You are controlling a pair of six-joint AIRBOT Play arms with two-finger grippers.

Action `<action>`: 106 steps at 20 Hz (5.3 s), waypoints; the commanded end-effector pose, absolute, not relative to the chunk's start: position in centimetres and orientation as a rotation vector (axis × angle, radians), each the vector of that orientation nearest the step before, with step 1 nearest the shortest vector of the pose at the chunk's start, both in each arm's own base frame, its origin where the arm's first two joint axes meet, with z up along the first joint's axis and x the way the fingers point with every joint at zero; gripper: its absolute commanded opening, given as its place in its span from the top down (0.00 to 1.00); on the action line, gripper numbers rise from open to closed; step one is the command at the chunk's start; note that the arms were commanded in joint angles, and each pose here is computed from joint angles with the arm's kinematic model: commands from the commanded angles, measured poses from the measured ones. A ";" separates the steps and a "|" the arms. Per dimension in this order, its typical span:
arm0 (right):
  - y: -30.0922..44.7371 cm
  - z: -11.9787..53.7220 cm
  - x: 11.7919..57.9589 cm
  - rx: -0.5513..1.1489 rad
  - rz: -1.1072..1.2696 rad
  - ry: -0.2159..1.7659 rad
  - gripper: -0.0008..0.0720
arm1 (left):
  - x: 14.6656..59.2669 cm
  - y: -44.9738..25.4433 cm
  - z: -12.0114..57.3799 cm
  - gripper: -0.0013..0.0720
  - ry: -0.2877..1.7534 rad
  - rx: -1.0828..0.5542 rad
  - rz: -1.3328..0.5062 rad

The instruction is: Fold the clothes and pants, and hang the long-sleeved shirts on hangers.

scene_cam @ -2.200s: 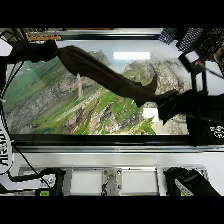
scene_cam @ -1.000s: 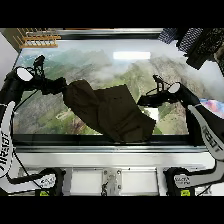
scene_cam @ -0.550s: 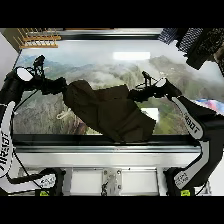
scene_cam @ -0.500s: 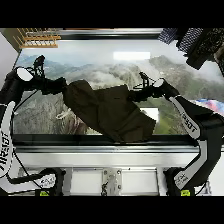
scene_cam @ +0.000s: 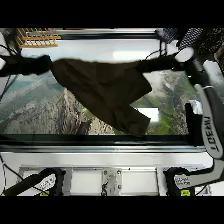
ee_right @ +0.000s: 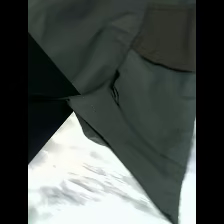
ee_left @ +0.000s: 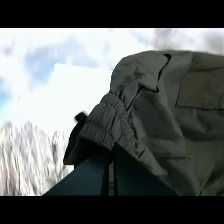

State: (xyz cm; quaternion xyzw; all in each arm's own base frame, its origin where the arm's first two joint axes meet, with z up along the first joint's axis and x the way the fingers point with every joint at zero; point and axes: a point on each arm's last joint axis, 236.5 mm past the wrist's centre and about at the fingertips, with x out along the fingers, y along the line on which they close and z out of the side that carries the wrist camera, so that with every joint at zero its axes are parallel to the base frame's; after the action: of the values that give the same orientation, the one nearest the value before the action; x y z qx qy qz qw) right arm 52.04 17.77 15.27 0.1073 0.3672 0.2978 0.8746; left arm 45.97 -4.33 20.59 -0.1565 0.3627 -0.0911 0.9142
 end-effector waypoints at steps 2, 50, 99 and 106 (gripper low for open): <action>14.9 34.0 45.5 0.107 0.598 0.388 0.99 | 39.5 -6.1 37.2 0.97 0.377 -0.237 -0.261; 4.2 9.9 37.7 0.255 0.246 0.951 0.09 | 41.0 -3.9 -10.0 0.15 1.428 -0.708 -0.008; 5.1 -8.0 18.7 0.951 -0.254 1.414 0.29 | 30.0 -9.6 -9.6 0.97 1.323 -0.557 -0.093; 5.7 -9.6 17.2 0.947 -0.357 1.454 0.29 | 30.0 -9.6 -9.6 0.97 1.322 -0.557 -0.093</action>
State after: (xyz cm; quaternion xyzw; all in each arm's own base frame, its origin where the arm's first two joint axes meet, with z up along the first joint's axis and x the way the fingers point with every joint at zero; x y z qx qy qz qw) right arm 17.48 5.55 -9.01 0.4097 0.6383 -0.1333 0.6379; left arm 30.02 -9.65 -9.64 -0.2546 0.6062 -0.0430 0.7522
